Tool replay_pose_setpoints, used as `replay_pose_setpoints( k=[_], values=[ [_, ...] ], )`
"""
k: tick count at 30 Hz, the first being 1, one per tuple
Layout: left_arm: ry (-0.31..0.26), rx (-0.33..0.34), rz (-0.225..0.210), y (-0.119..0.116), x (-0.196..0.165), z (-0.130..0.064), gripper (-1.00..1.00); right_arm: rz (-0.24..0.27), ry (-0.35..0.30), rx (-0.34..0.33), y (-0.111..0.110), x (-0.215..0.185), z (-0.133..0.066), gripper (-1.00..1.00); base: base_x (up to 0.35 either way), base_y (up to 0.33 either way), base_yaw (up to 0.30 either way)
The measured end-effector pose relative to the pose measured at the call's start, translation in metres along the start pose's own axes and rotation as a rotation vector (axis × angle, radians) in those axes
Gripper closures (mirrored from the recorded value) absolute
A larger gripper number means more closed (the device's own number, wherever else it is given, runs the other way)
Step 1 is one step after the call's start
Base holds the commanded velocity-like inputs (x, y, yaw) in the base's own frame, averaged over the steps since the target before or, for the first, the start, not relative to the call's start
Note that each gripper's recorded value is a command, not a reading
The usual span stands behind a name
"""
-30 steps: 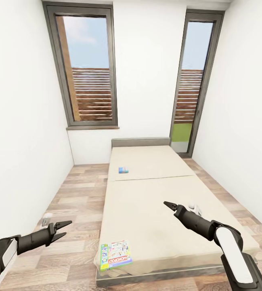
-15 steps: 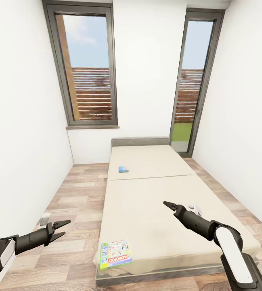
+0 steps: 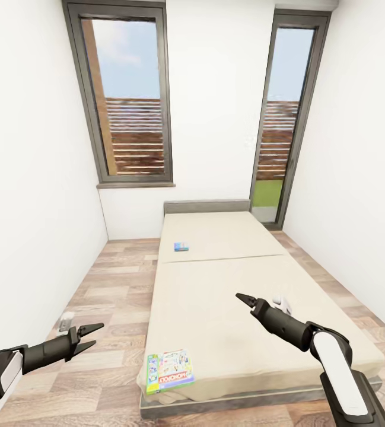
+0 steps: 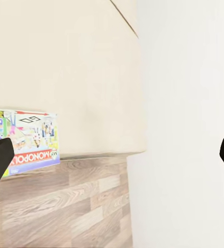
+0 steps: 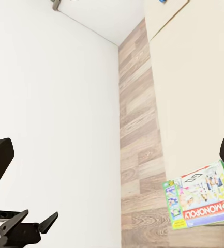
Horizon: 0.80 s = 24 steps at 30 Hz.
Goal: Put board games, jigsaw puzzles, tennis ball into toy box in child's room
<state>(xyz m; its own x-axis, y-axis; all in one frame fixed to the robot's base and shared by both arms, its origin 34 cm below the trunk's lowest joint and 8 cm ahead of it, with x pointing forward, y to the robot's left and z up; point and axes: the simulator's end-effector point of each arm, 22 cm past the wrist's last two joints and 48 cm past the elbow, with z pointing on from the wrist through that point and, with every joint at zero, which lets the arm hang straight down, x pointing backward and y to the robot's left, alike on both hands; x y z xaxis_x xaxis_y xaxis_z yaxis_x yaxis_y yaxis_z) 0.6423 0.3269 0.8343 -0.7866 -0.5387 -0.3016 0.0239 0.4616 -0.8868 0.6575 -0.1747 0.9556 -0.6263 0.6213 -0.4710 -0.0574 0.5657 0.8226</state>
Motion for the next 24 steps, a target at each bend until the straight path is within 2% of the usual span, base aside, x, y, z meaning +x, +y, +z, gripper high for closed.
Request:
replay_pose_setpoints(
  k=[6, 12, 15, 18, 21, 24],
  values=[
    [-0.001, -0.001, 0.000, 0.008, 0.002, 0.003, -1.00, -0.007, -0.004, -0.006, -0.004, 0.002, 0.002, -1.00, 0.000, 0.000, 0.000],
    [0.000, -0.004, 0.001, 0.017, 0.005, 0.007, -1.00, -0.045, -0.018, -0.058, 0.015, 0.001, 0.001, -1.00, 0.000, 0.000, 0.000],
    [0.000, -0.004, 0.002, 0.021, 0.006, 0.008, -1.00, -0.064, 0.011, -0.123, 0.032, 0.015, 0.007, -1.00, 0.000, 0.000, 0.000],
    [-0.001, -0.005, 0.003, 0.025, 0.008, 0.010, -1.00, -0.080, 0.058, -0.237, 0.060, 0.035, 0.010, -1.00, 0.000, 0.000, 0.000],
    [-0.001, -0.005, 0.004, 0.029, 0.009, 0.012, -1.00, -0.086, 0.099, -0.317, 0.076, 0.052, 0.010, -1.00, 0.000, 0.000, 0.000],
    [-0.001, -0.005, 0.005, 0.034, 0.010, 0.013, -1.00, -0.088, 0.120, -0.351, 0.080, 0.060, 0.010, -1.00, 0.000, 0.000, 0.000]
  ],
)
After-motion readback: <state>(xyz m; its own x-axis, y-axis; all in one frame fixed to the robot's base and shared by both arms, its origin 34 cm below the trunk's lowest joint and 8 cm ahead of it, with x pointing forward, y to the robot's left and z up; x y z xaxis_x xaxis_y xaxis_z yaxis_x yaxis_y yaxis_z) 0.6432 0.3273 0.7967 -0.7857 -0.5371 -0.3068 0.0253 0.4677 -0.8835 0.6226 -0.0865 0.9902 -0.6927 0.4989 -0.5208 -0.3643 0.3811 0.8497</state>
